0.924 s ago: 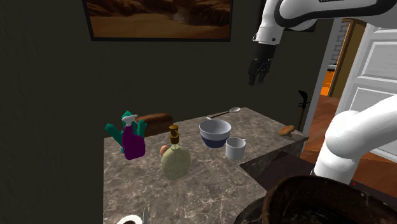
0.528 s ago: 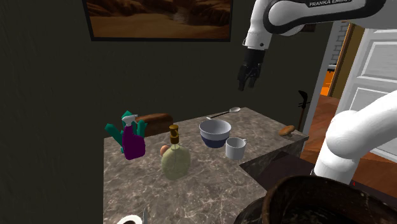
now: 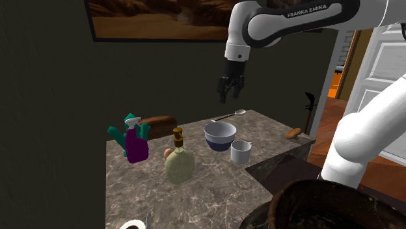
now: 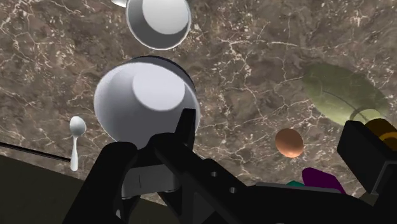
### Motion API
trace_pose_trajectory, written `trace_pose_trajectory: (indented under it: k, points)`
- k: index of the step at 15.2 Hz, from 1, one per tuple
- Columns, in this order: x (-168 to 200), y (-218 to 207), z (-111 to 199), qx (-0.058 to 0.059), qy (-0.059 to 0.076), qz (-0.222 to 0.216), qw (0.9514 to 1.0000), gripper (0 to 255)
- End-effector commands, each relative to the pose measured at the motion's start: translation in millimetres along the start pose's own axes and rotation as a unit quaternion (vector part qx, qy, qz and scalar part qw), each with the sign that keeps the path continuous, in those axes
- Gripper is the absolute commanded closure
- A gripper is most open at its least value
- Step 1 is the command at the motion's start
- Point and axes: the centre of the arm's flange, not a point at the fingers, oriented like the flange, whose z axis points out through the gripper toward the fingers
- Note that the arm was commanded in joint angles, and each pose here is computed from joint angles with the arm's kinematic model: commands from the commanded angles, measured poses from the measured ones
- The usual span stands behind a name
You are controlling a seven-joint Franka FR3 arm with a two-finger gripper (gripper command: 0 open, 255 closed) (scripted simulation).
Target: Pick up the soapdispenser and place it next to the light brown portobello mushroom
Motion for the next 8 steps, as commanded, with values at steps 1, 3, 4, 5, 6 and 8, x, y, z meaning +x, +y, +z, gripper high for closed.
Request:
trace_pose_trajectory:
  k: [1, 3, 4, 5, 6, 8]
  points:
    - [8, -24, 12, -0.002, -0.002, 0.001, 1.0, 0]
    - [19, -46, 23, -0.003, -0.003, 0.001, 1.0, 0]
    - [24, -57, 28, -0.004, -0.004, 0.001, 1.0, 0]
    - [30, -68, 34, -0.005, -0.005, 0.001, 1.0, 0]
    - [36, -79, 40, -0.006, -0.006, 0.001, 1.0, 0]
    - [47, -101, 51, -0.008, -0.008, 0.001, 0.9999, 0]
